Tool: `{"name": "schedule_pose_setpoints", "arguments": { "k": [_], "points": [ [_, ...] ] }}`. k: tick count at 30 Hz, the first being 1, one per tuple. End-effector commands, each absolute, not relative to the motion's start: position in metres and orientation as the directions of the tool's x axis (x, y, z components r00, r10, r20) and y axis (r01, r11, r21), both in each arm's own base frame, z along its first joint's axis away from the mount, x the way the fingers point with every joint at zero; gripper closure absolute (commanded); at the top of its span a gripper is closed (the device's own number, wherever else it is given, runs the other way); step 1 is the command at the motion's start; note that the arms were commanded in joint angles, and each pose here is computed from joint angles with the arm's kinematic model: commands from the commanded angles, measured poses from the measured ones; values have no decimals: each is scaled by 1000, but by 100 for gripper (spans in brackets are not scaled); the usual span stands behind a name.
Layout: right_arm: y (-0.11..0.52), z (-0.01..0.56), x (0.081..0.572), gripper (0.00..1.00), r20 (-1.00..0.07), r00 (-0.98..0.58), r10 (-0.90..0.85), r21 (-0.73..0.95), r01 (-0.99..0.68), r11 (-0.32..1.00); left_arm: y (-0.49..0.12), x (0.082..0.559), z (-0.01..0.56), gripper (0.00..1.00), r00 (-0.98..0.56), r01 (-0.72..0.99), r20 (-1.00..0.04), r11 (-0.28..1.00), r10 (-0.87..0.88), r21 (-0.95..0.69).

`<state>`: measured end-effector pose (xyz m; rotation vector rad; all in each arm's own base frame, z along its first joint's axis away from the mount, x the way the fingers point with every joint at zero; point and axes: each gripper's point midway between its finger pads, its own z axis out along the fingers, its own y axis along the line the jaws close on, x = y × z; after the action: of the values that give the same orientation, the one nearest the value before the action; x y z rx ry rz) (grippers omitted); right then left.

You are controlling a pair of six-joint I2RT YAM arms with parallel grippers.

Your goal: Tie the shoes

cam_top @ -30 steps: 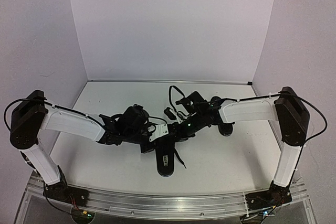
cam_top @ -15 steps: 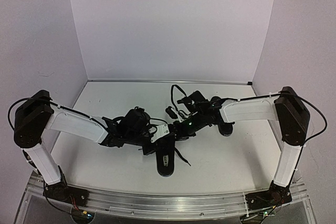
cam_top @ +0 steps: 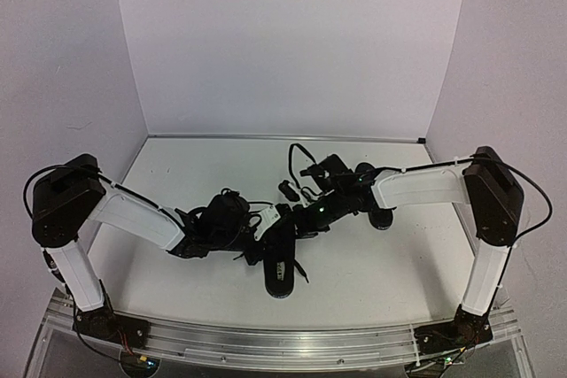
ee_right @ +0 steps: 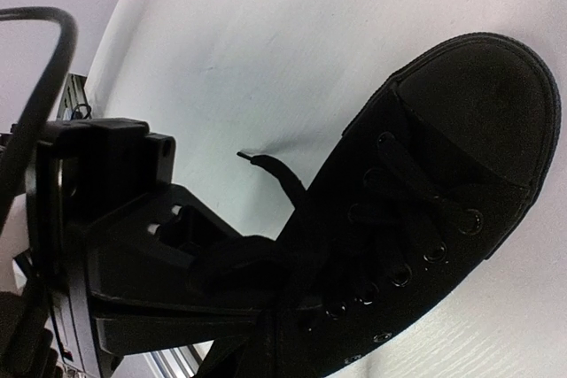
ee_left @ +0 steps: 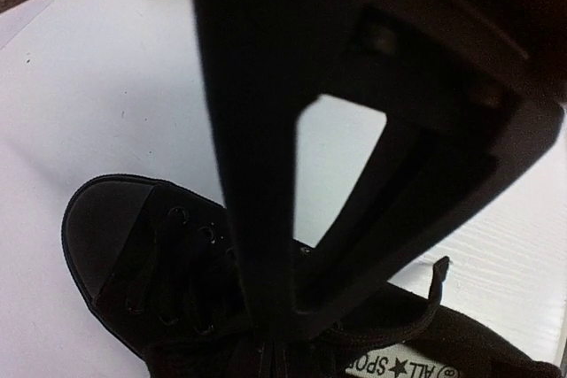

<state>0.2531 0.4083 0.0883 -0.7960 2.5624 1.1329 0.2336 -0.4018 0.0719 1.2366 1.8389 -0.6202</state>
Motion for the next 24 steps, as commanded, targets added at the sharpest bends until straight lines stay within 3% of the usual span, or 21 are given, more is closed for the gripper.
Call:
{"name": "schedule_pose_setpoints", "arguments": {
  "k": [1,11,24],
  "points": [
    [419,123,244,100,-468,-801,-374,652,-598,466,-403,246,74,100,-252,879,-867,477,430,-19],
    [430,111,230,100,-424,-820,-384,707,-565,426,-404,241,73,100,-284,875,-895,475,344,-94],
    [423,119,226,84,-418,-831,-368,728,-549,411,-402,231,73,100,-233,903,-935,417,266,-106]
  ]
}}
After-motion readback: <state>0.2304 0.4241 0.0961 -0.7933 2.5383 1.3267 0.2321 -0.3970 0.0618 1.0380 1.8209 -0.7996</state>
